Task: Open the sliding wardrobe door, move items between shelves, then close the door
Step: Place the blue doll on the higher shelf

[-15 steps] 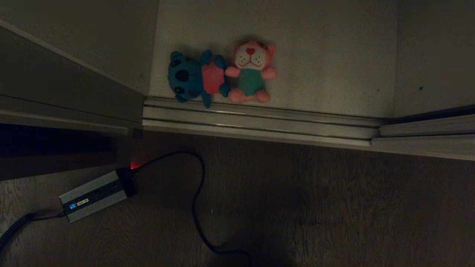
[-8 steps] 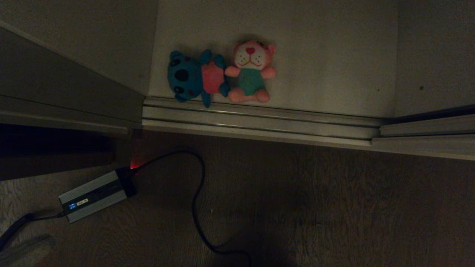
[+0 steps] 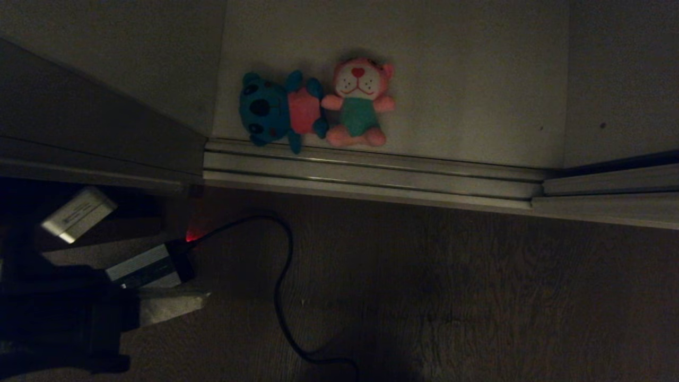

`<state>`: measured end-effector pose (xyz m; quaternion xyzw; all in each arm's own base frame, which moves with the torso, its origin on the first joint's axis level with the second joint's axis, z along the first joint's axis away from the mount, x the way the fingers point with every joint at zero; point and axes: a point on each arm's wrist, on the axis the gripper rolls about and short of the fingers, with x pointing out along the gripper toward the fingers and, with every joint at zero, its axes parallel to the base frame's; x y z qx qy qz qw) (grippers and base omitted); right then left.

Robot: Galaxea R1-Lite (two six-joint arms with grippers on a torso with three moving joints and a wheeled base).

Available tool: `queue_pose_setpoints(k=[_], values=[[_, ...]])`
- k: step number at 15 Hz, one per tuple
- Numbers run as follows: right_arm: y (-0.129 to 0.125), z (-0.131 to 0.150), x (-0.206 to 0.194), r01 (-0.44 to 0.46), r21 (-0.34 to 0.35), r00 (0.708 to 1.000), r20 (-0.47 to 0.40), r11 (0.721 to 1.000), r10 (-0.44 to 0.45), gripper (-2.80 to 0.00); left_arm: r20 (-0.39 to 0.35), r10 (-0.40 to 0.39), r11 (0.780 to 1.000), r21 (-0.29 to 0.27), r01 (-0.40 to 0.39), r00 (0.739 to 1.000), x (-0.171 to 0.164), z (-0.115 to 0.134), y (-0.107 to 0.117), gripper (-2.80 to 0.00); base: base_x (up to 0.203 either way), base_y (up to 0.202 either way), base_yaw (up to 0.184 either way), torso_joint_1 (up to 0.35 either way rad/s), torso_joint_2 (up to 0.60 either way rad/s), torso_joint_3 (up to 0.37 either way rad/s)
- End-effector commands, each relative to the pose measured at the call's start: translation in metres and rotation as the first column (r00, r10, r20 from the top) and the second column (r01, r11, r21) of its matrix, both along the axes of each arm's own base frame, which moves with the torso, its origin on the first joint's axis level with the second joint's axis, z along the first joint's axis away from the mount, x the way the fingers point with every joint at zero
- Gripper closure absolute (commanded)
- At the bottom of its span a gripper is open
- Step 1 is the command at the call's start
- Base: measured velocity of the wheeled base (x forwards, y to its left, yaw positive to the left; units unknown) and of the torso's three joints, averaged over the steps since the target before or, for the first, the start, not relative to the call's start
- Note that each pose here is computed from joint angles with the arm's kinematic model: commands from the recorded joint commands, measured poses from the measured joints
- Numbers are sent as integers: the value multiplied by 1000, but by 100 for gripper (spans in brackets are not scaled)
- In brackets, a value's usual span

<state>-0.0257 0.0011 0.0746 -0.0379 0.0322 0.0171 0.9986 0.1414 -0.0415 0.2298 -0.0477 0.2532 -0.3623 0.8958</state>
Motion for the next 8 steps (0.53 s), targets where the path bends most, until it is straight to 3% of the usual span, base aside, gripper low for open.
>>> queue_pose_setpoints(k=[1,8], values=[[0,0,0,-1,-1,1000,1,1000,1,0,-84,-80,997,3,81,993,41,0,-27,0,0,0,0,0,0,0],[0,0,0,-1,-1,1000,1,1000,1,0,-82,-73,997,11,74,994,95,12,-64,0,0,0,0,0,0,0]])
